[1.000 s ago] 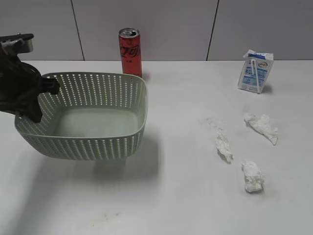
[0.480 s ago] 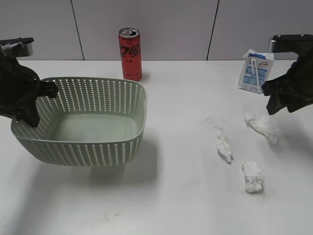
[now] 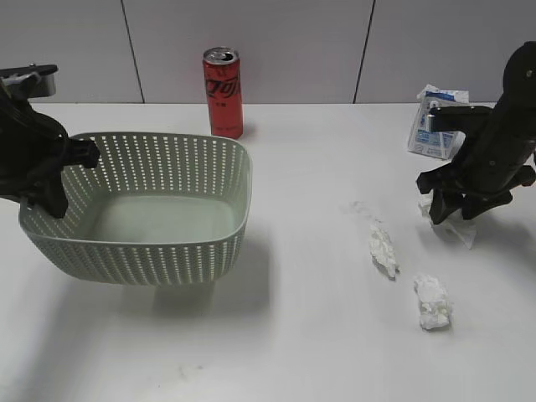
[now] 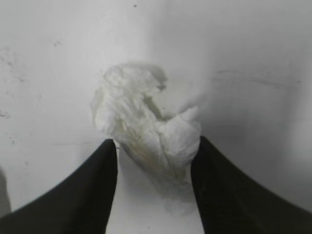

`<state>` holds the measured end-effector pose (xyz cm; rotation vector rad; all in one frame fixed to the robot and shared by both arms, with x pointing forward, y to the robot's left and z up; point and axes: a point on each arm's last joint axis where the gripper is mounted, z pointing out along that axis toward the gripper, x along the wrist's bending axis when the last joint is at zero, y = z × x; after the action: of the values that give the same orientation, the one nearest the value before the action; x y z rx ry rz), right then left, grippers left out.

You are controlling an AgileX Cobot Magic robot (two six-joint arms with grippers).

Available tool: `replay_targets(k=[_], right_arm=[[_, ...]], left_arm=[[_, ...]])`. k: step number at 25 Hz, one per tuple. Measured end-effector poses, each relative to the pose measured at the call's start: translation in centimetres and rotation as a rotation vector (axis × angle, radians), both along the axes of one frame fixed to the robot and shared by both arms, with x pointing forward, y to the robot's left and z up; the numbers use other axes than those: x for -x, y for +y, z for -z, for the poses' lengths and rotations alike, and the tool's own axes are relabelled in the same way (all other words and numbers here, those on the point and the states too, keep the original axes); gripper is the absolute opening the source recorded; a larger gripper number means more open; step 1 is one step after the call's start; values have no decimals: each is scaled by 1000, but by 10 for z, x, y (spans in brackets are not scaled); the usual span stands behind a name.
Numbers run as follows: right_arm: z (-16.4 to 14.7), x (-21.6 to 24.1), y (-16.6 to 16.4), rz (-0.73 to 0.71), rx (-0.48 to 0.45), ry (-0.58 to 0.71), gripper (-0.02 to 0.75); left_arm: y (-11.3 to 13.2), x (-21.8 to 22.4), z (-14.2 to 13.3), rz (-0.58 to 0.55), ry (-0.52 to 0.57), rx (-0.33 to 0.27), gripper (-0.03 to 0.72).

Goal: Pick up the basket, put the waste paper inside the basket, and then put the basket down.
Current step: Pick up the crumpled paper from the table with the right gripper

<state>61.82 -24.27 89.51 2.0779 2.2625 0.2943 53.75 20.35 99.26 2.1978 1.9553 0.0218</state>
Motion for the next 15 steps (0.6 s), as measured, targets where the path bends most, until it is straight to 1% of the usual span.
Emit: replay_targets(k=[2, 6, 8, 9, 11, 13, 14, 15], right_arm=[[8, 0, 0, -1, 2, 21, 372], [10, -2, 0, 0, 2, 20, 372], [10, -2, 0, -2, 2, 19, 356], [10, -2, 0, -2, 2, 20, 326], [10, -1, 0, -2, 3, 22, 223], [10, -1, 0, -3, 3, 32, 84], [10, 0, 1, 1, -2, 41, 48], [10, 1, 1, 6, -10, 50, 38]], left_arm=[[0, 0, 0, -1, 1, 1, 0], [0, 0, 0, -2, 3, 4, 0], [0, 0, 0, -2, 3, 4, 0], [0, 0, 0, -2, 4, 3, 0], [0, 0, 0, -2, 5, 3, 0], [0, 1, 0, -2, 6, 3, 0], [0, 1, 0, -2, 6, 3, 0], [0, 1, 0, -2, 7, 3, 0]])
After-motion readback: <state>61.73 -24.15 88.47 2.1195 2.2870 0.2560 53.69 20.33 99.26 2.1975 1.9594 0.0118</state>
